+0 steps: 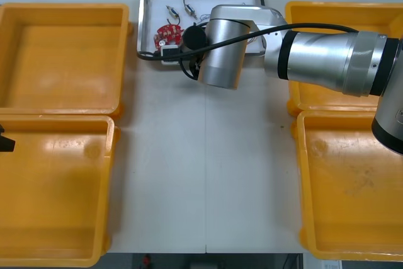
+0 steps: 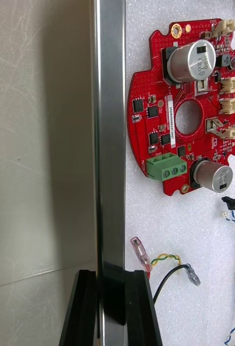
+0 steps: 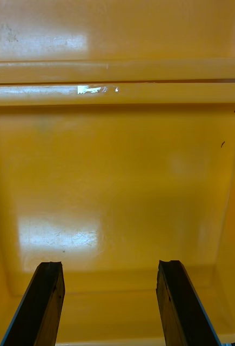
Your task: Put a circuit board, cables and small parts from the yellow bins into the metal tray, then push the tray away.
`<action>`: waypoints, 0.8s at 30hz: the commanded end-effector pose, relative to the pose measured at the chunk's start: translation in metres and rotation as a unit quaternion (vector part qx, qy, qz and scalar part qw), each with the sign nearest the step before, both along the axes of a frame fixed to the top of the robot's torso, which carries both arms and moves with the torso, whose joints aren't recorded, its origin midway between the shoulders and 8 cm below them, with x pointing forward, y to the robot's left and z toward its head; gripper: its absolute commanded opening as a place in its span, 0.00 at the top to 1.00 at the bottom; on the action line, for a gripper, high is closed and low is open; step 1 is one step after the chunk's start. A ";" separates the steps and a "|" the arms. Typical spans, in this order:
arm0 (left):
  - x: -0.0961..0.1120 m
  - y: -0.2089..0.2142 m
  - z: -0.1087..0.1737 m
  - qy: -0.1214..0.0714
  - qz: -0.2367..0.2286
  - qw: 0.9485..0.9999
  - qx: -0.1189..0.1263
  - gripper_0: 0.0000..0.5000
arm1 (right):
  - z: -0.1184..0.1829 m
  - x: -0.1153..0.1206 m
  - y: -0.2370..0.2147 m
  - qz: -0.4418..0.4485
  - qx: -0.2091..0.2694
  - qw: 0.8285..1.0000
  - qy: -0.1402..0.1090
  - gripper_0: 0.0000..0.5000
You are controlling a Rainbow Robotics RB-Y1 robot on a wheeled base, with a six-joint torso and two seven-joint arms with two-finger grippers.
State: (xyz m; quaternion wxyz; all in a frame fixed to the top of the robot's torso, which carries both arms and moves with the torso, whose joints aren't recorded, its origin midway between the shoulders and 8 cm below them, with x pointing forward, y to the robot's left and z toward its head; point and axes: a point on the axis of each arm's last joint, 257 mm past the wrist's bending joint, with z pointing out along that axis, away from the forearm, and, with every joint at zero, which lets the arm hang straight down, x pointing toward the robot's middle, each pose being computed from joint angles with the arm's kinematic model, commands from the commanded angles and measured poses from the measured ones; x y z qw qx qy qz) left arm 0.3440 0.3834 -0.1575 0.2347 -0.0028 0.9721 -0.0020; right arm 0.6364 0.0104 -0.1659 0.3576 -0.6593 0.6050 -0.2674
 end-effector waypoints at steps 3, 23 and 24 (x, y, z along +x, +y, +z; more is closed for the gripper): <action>-0.005 0.002 0.002 0.009 -0.030 0.999 0.029 0.00 | 0.031 -0.001 0.029 0.039 -0.014 0.999 -0.025 0.62; -0.005 0.002 0.002 0.009 -0.030 0.999 0.029 0.00 | 0.067 -0.040 0.009 -0.025 0.022 0.997 0.064 0.00; -0.005 0.002 0.002 0.009 -0.030 0.999 0.029 0.00 | 0.073 -0.046 0.008 -0.029 0.031 0.996 0.074 0.00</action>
